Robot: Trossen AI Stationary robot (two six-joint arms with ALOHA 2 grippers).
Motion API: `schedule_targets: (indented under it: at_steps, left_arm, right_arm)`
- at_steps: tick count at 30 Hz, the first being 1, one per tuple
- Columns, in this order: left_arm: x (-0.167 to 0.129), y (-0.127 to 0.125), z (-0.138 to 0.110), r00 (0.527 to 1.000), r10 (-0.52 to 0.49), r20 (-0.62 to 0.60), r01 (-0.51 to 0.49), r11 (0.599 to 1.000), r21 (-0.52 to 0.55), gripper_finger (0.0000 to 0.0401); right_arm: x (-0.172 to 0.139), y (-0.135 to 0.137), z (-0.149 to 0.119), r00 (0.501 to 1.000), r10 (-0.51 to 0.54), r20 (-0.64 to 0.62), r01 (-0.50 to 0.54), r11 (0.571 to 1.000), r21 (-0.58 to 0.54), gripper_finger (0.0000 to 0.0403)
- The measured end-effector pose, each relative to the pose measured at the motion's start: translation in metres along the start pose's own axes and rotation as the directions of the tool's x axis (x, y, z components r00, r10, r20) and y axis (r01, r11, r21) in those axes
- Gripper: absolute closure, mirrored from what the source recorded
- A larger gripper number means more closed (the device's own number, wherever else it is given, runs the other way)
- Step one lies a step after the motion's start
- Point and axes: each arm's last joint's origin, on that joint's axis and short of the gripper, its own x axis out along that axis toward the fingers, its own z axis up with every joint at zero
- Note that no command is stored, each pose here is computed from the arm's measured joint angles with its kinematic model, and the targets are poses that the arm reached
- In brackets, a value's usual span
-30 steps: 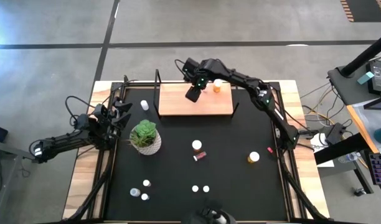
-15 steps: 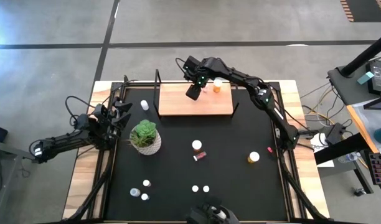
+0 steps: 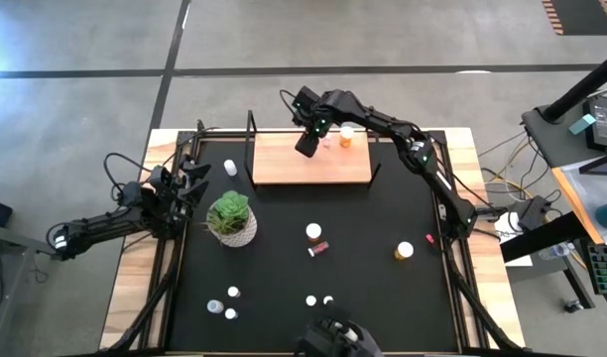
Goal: Pick and place medicine bottles onto shelf by color
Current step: Put the bottom right white pill bottle on the shelf, then put the right orange pill bottle on the shelf aligned with the other orange pill bottle
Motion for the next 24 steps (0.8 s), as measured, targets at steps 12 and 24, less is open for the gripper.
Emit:
schedule_targets:
  at_steps: [12,24]
  left_arm:
    - [0.0,0.0,0.0,1.0,0.001,0.0,-0.001,1.0,0.0,0.0168]
    - [0.0,0.0,0.0,1.0,0.0,0.0,0.0,1.0,0.0,0.0168]
  right_arm:
    - [0.002,-0.002,0.002,1.0,-0.009,0.017,0.009,1.0,0.025,0.0255]
    - [-0.001,-0.002,0.001,0.999,-0.037,0.016,0.035,0.994,0.106,0.0158]
